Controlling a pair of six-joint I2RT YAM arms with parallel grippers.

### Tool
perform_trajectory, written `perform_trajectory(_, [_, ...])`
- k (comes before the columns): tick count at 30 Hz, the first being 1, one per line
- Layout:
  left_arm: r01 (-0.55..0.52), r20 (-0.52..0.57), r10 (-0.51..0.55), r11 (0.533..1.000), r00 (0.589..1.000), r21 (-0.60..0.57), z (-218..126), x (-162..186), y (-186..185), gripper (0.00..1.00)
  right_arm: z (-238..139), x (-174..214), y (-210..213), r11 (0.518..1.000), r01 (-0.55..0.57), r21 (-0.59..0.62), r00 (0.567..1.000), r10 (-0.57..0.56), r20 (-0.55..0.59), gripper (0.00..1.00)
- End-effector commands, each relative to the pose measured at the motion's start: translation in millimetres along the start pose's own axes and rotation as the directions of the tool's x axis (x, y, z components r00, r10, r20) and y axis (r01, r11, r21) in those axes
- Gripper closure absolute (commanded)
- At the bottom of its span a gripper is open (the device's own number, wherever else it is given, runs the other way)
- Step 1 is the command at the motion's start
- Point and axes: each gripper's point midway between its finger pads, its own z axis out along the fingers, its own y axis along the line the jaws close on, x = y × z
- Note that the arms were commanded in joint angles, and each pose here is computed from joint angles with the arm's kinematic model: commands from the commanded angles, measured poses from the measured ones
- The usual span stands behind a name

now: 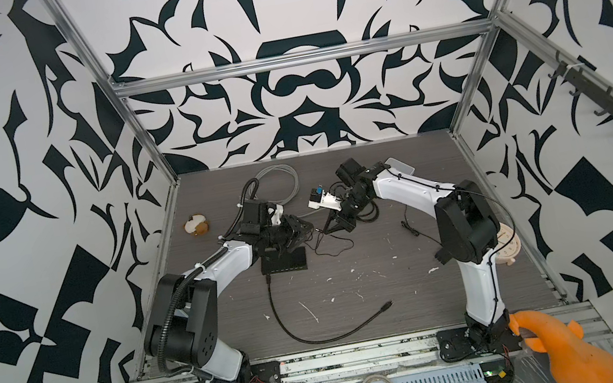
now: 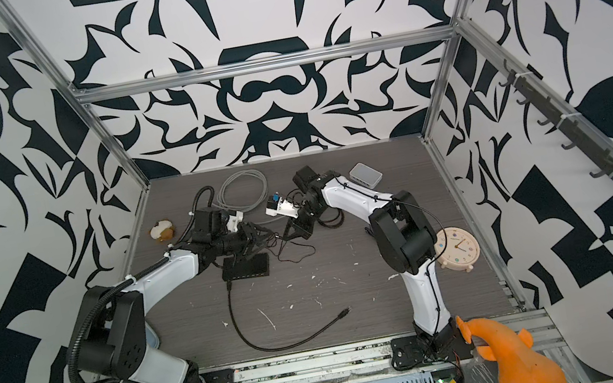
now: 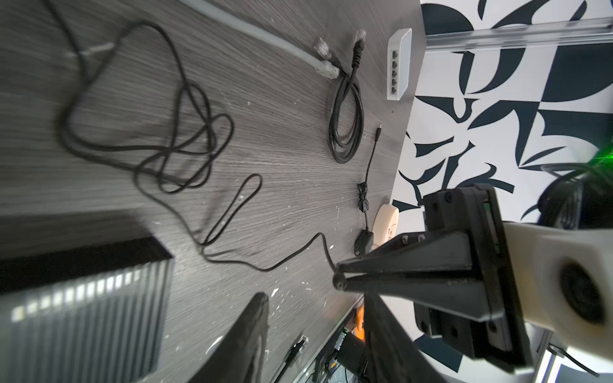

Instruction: Insert the plug into the switch port

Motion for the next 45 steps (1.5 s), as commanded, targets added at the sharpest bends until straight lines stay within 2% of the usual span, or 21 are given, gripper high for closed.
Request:
perform_trajectory(1, [-0.006, -0.011, 0.007, 0.998, 1.000, 0.063, 8.7, 0.3, -17.8, 0.52, -5.2, -10.8, 10.0, 1.000, 0.011, -0.018, 0.999, -0.010, 0.033, 1.00])
perform_trajectory(7, [-0.002, -0.015, 0.003, 0.999, 1.000, 0.053, 15.1, 0.7, -12.6, 0.60, -2.5, -13.2, 12.1, 1.000, 0.018, -0.023, 0.999, -0.018, 0.036, 1.00])
perform_trajectory(13, [-0.003, -0.013, 0.003, 0.999, 1.000, 0.049, 17.1, 0.4, -10.0, 0.62, -1.3, -11.2, 12.4, 0.999, 0.016, -0.028, 0.999, -0.015, 0.034, 1.00])
perform_trajectory(19, [-0.001, -0.012, 0.001, 0.998, 1.000, 0.056, 18.2, 0.5, -9.8, 0.73, -1.0, -11.0, 11.9, 0.999, 0.017, -0.028, 0.999, -0.016, 0.033, 1.00])
perform_trajectory(26, [0.004, -0.019, -0.002, 0.998, 1.000, 0.061, 19.1, 1.6, -8.4, 0.79, -0.3, -11.3, 12.1, 0.999, 0.016, -0.029, 0.999, -0.015, 0.033, 1.00])
perform_trajectory(30, [0.005, -0.021, -0.004, 0.998, 1.000, 0.061, 19.6, 2.0, -7.7, 0.89, -0.2, -11.0, 11.7, 1.000, 0.013, -0.028, 0.999, -0.013, 0.033, 1.00])
perform_trajectory(40, [0.010, -0.026, -0.008, 0.997, 1.000, 0.071, 17.6, 2.9, -9.2, 0.95, -4.4, -3.7, 11.8, 1.000, 0.025, 0.008, 0.999, -0.025, 0.030, 1.00])
perform_trajectory(41, [0.013, -0.023, -0.011, 0.997, 1.000, 0.073, 16.4, 2.2, -9.0, 0.95, -6.0, -1.3, 9.4, 0.999, 0.033, 0.030, 0.999, -0.034, 0.037, 0.97])
perform_trajectory(43, [0.018, -0.024, -0.016, 0.997, 1.000, 0.077, 14.7, 2.1, -9.0, 0.95, -10.2, 5.2, 5.9, 0.996, 0.043, 0.076, 0.997, -0.048, 0.063, 0.81])
perform_trajectory(45, [0.023, -0.031, -0.021, 0.997, 0.999, 0.080, 14.2, 3.4, -9.3, 0.95, -14.8, 6.1, 4.6, 0.992, 0.067, 0.111, 0.990, -0.080, 0.116, 0.71])
